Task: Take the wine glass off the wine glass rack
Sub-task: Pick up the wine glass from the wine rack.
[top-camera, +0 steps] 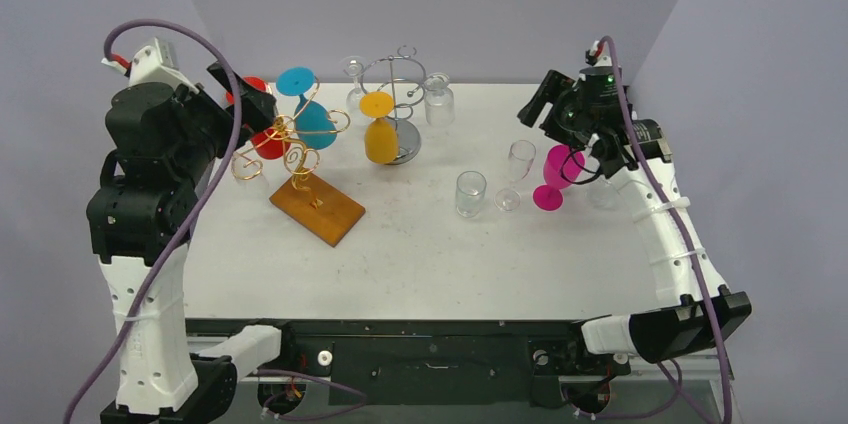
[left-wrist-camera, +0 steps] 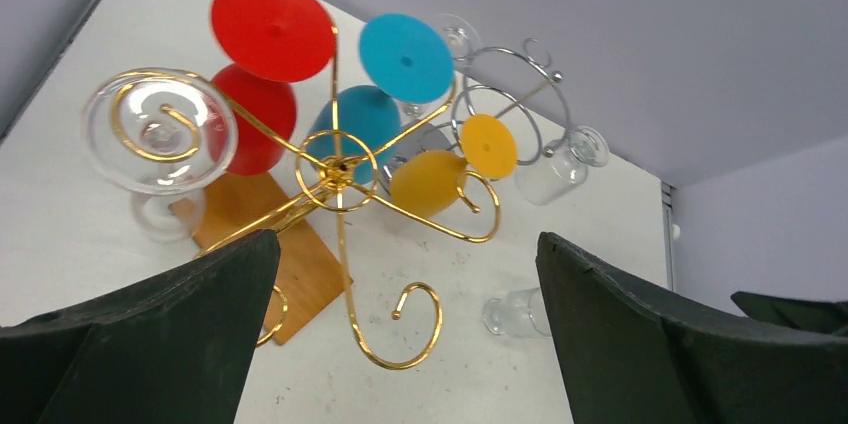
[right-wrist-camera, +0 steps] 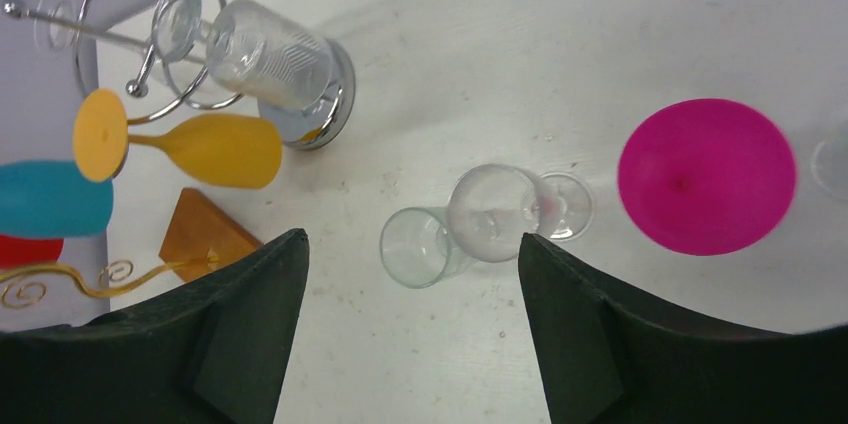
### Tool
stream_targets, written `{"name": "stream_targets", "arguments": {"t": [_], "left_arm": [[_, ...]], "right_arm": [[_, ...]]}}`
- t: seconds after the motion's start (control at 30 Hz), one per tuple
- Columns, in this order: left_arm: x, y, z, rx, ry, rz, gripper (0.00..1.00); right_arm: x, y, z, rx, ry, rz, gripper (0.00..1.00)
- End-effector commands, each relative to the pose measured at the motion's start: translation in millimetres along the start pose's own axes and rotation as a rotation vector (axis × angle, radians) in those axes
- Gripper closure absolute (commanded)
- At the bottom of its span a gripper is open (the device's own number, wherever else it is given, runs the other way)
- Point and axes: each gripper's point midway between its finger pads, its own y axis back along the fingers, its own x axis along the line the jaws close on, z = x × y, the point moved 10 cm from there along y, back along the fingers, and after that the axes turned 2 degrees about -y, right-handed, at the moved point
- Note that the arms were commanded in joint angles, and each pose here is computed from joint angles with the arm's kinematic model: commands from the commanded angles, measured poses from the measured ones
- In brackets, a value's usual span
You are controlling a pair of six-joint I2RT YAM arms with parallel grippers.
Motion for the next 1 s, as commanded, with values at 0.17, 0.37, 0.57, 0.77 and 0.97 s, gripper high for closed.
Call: {"name": "stream_targets", "arguments": {"t": [0.17,0.37,0.57,0.77,0.97], "left_arm": [[42.6,-9.6,12.1,-0.032,0.157,0.158,0.09],[70.9,-20.3,14.0,-0.043,0.254,0.217,0.22],[95.6,-28.2,8.8,-0.047,0.351,0.237,0.32],[116.5,-36.3,2.5,-0.057,0.437,0.232,0.44],[133.0,-44.5,-2.5,-0.068,0.512,0.164,0.51]], "right_arm": [[34.8,13.4,-24.5,0.037,0.057,0.231,0.28],[30.4,22.0,-28.0,0.029,0.087,0.245,0.28],[28.4,25.7,-32.7,0.034,0.097,0.270,0.28],[28.9,29.8,-35.3,0.036,0.107,0.289,0.28],[29.4,33.6,-34.4,0.023,0.117,0.296,0.28]]}}
